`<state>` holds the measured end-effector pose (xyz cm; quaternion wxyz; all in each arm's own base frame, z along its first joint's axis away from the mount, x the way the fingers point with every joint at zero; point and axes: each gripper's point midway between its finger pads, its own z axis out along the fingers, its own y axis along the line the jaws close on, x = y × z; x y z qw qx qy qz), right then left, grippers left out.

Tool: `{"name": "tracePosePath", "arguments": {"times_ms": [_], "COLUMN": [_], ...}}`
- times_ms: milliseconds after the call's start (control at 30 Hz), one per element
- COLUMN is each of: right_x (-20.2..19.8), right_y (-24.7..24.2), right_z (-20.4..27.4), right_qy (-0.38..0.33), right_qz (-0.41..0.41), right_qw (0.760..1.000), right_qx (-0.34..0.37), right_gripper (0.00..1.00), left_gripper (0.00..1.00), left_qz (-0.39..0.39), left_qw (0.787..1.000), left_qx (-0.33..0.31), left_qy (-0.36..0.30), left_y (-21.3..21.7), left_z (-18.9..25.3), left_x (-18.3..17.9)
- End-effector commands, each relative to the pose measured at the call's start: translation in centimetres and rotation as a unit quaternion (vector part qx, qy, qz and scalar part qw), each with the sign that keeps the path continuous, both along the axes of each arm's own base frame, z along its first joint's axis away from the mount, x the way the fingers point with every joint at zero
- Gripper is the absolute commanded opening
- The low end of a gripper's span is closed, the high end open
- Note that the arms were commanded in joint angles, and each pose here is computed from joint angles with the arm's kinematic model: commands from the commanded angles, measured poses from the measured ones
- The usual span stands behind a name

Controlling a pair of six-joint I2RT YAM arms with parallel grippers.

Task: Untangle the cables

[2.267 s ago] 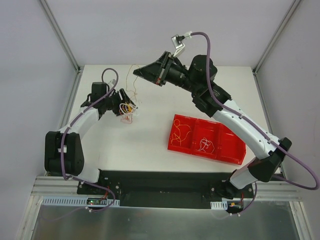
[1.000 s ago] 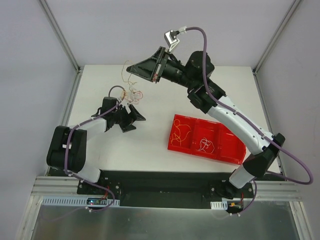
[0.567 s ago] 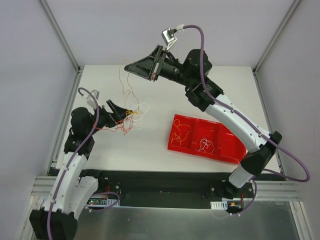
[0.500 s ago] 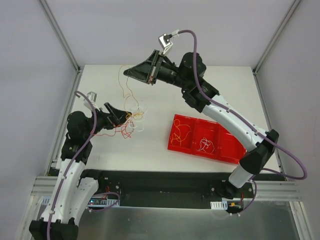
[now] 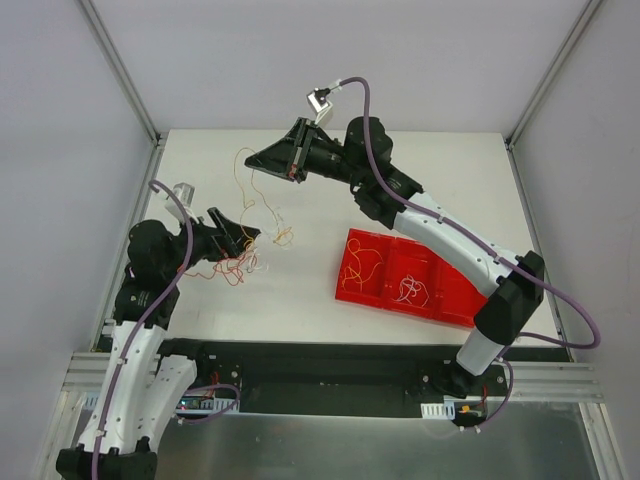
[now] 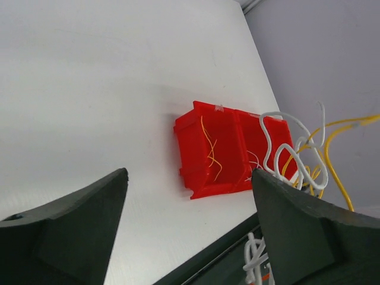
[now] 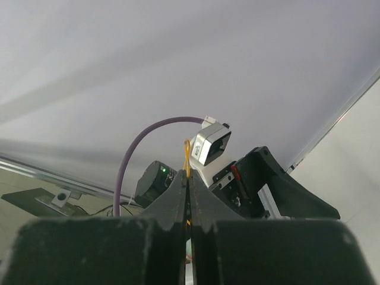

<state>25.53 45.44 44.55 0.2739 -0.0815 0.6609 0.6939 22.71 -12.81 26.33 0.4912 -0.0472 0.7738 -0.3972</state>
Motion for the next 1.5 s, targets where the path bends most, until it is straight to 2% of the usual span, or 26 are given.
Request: {"name": "tracePosePath", "arguments": {"times_ms": [0,67,133,267,300,333,600,700,833,967,1067,1167,1233,1267,1433,1467], "right_x": [-1.3,-1.4,-1.5,-2.1,-2.1,-2.3,-4.0,-4.4,-2.1,0.8,3.3,4.8,4.9,4.7,4.2,4.1], "right_y": [-1.0,-1.2,-1.3,-1.6,-1.7,-1.9,-3.2,-3.8,-3.3,-1.4,-1.8,-3.2,-3.1,-2.7,-1.8,-1.7], "right_z": [4.0,4.5,4.8,5.8,5.9,6.2,9.0,8.6,2.9,-5.7,-12.2,-16.7,-19.4,-20.5,-23.8,-23.5], "right_qy": [-0.034,-0.039,-0.042,-0.050,-0.053,-0.055,-0.085,-0.109,-0.109,-0.098,-0.091,-0.097,-0.093,-0.090,-0.061,-0.062], "right_qz": [0.004,0.006,0.008,0.011,0.010,0.011,0.018,0.005,-0.036,-0.045,-0.074,-0.105,-0.090,-0.075,-0.047,-0.045], "right_qw": [0.998,0.998,0.998,0.997,0.997,0.997,0.994,0.993,0.993,0.984,0.957,0.926,0.920,0.920,0.920,0.923], "right_qx": [0.046,0.050,0.050,0.056,0.057,0.057,0.071,0.052,-0.028,-0.143,-0.264,-0.349,-0.370,-0.373,-0.384,-0.378], "right_gripper": [0.00,0.00,0.00,0.00,0.00,0.00,0.00,0.00,0.00,0.01,0.00,0.01,0.04,0.05,0.00,0.00], "left_gripper": [0.79,0.71,0.70,0.95,0.99,0.99,0.99,0.99,0.97,0.95,0.91,0.91,0.93,0.93,0.93,0.93], "left_qz": [-0.060,-0.059,-0.017,0.118,0.136,0.146,0.147,0.130,0.114,0.150,0.199,0.265,0.269,0.257,0.247,0.225], "left_qw": [0.998,0.998,0.999,0.986,0.982,0.979,0.956,0.956,0.966,0.958,0.938,0.903,0.899,0.904,0.920,0.931], "left_qx": [-0.012,-0.012,-0.005,0.020,0.021,0.021,0.063,0.075,0.094,0.124,0.178,0.270,0.295,0.295,0.255,0.240], "left_qy": [-0.003,0.013,0.038,0.115,0.127,0.138,0.247,0.251,0.214,0.212,0.222,0.202,0.180,0.174,0.166,0.160], "left_y": [-1.6,-1.6,-0.6,3.1,3.6,3.8,4.4,4.5,4.5,6.1,8.7,12.8,13.6,13.2,11.9,10.9], "left_z": [1.7,0.9,-0.3,-3.4,-4.0,-4.4,-10.9,-11.2,-9.5,-9.2,-8.8,-7.5,-6.4,-6.1,-5.3,-5.0], "left_x": [0.5,0.9,1.7,3.3,3.6,3.8,5.2,5.6,5.7,4.9,4.3,3.8,3.8,3.8,3.7,3.7]}}
